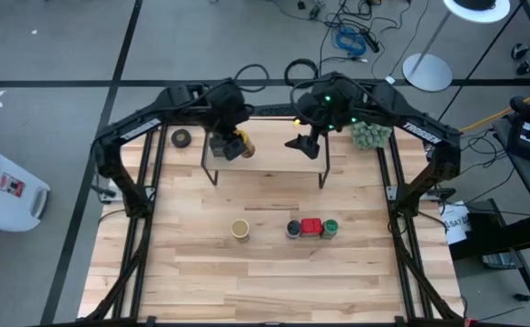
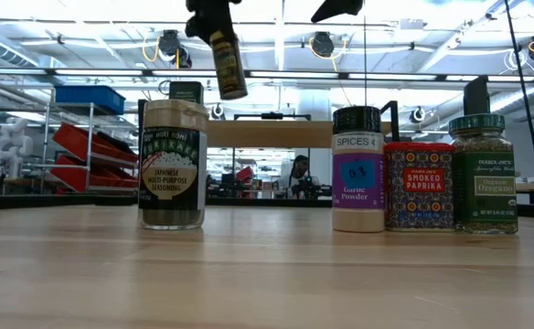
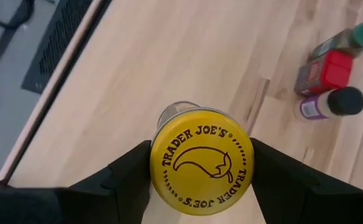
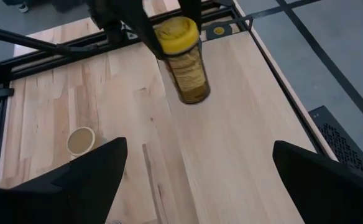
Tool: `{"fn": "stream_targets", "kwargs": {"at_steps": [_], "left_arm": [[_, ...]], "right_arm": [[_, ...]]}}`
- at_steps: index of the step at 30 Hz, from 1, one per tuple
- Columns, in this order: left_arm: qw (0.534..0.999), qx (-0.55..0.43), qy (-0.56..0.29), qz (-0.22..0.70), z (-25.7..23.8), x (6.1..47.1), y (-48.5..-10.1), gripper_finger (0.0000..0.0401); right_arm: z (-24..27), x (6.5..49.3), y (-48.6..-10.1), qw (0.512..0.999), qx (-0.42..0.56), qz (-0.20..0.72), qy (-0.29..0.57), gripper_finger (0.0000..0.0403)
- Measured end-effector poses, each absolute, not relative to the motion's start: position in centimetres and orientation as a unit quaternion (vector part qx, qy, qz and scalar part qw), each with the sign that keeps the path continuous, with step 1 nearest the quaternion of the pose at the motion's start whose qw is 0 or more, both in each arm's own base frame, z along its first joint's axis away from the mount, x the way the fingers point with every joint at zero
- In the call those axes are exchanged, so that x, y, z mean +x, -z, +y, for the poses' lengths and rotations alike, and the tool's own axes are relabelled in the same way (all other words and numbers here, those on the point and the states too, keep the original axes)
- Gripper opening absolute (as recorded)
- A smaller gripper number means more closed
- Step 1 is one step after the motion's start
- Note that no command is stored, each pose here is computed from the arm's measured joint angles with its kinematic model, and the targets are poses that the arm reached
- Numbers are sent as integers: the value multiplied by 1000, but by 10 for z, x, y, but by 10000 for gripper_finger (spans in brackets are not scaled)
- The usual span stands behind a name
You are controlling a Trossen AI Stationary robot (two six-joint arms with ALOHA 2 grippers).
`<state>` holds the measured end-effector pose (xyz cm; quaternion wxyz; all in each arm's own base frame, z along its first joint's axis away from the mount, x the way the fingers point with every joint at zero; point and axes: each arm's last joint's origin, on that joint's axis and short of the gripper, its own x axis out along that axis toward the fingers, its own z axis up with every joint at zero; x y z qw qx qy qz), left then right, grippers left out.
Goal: Shelf spices
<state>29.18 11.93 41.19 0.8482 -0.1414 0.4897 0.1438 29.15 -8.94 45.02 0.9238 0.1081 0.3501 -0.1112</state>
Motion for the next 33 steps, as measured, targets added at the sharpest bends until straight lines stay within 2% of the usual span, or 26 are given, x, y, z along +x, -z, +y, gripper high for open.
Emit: {"fn": "stream_targets", "kwargs": {"at_steps": [7,20,33], "left_arm": [[826,-153,-147,522,129,303,-399,240],[813,-154,-183,531,143,296,-397,240],[800,-176,-185,544,147,297,-391,240]], "right_arm": [[-90,292,-450,924,104,351,111,391],[-90,292,-449,924,102,352,110,391],[-90,292,-449,924,103,352,110,391]]}}
